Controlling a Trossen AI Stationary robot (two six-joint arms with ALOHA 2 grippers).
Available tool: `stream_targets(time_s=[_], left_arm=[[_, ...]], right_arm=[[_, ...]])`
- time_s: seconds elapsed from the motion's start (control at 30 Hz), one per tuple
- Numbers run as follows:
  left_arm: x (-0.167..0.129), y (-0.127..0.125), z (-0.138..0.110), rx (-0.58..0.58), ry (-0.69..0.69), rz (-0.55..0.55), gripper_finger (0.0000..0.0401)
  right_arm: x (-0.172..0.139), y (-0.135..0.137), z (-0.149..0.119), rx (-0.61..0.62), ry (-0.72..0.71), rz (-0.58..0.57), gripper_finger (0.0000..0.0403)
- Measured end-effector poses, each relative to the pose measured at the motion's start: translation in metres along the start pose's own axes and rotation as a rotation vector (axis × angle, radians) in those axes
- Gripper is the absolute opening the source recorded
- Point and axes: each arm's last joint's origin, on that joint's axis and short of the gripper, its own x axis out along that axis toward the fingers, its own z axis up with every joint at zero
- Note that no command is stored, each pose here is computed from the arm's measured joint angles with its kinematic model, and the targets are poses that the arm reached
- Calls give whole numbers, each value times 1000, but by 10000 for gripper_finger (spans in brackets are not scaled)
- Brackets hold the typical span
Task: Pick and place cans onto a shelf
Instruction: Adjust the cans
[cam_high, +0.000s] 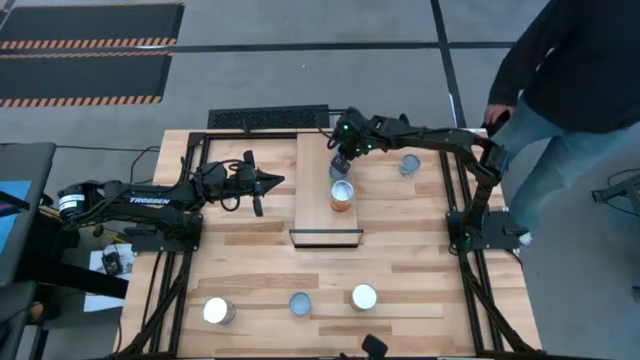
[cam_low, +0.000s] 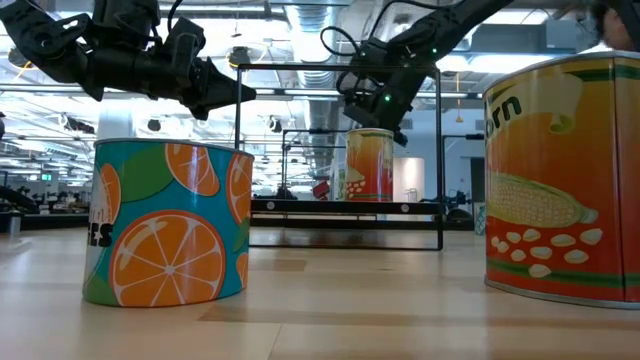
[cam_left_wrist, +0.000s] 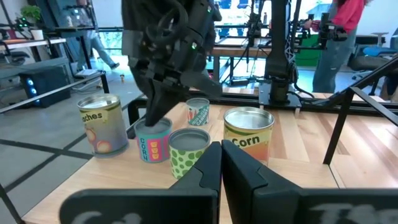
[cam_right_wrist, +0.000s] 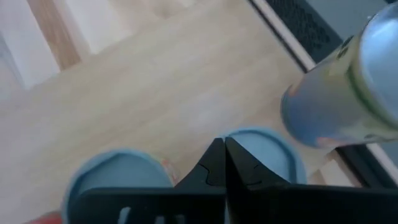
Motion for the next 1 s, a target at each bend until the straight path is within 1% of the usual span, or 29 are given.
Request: stream_targets(time_s=[0.13, 0.33, 0.8, 1.0], left_arm=[[0, 0, 0, 0, 0, 0, 2], [0, 0, 0, 0, 0, 0, 2], [0, 0, 0, 0, 0, 1, 2], [0, 0, 0, 0, 0, 0, 2]], right_arm=[[-2, -2, 2, -12, -4, -41, 8], [-1, -5, -5, -11, 68, -61, 8], [-1, -4, -5, -3, 63, -55, 8], [6, -4, -13, 15, 70, -32, 8]])
